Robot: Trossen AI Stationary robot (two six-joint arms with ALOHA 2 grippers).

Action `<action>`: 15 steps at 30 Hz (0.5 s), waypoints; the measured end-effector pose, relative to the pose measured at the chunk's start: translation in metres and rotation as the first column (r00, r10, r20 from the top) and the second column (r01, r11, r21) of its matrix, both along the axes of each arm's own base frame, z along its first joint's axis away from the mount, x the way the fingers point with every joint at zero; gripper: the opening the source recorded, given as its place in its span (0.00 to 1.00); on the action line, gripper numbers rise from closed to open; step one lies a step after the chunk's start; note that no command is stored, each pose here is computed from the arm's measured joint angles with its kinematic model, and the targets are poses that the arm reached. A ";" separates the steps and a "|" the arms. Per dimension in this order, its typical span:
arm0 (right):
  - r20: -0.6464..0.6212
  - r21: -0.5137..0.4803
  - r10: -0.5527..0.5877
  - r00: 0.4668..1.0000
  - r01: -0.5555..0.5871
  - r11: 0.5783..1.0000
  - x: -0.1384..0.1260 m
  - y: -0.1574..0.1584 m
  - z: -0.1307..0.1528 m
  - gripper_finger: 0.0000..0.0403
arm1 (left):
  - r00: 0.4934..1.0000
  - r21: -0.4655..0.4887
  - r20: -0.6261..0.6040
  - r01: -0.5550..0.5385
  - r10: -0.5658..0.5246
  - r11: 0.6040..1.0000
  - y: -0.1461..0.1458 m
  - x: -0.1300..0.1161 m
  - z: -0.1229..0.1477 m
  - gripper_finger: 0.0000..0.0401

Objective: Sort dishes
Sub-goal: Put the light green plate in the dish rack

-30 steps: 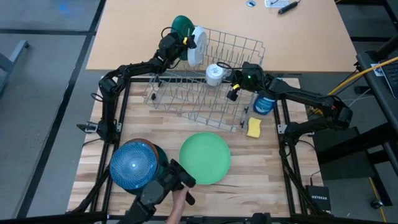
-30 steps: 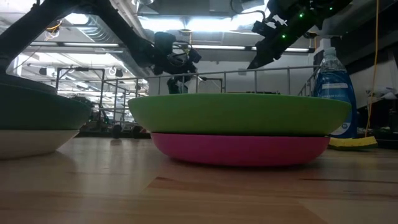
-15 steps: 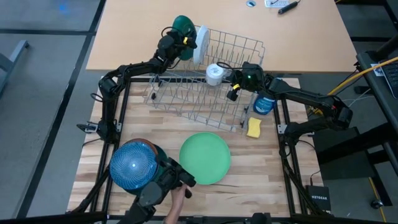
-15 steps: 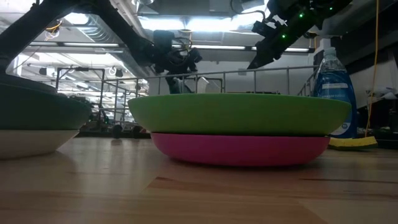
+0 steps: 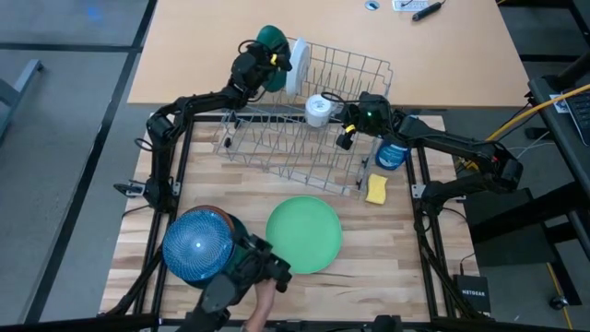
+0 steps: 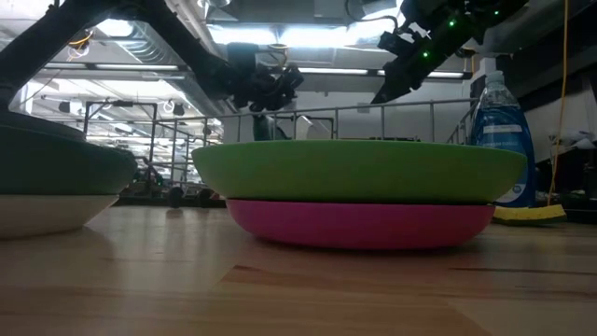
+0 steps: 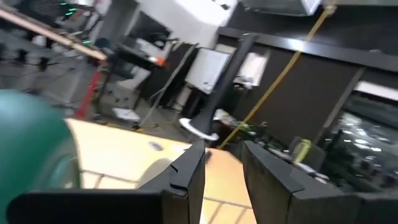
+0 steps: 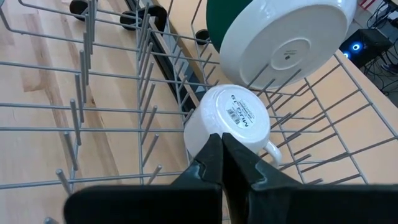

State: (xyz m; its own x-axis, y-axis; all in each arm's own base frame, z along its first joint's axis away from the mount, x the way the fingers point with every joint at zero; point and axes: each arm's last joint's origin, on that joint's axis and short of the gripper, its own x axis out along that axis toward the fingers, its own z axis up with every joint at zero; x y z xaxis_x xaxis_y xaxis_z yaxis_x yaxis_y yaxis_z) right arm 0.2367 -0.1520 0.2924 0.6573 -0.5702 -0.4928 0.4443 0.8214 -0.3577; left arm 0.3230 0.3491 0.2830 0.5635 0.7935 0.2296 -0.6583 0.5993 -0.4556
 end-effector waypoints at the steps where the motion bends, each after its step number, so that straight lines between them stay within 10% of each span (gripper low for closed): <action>1: -0.001 0.001 0.000 1.000 0.000 1.000 0.000 0.000 0.000 0.00 | 1.000 0.018 0.009 0.024 -0.024 1.000 -0.002 0.001 0.002 0.24; 15: 0.005 0.077 0.063 0.998 -0.064 0.995 0.000 0.003 -0.003 0.00 | 0.900 0.302 0.021 0.410 -0.436 0.861 -0.038 0.023 0.024 0.24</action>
State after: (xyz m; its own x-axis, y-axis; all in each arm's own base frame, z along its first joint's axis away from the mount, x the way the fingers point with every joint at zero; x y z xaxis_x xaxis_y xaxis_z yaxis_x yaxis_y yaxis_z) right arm 0.2366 -0.1486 0.2890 0.6922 -0.4877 -0.5320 0.3912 0.8730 -0.2913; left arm 0.3459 0.3112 0.3073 0.7978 0.3773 0.4703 -0.2784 0.9224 -0.2677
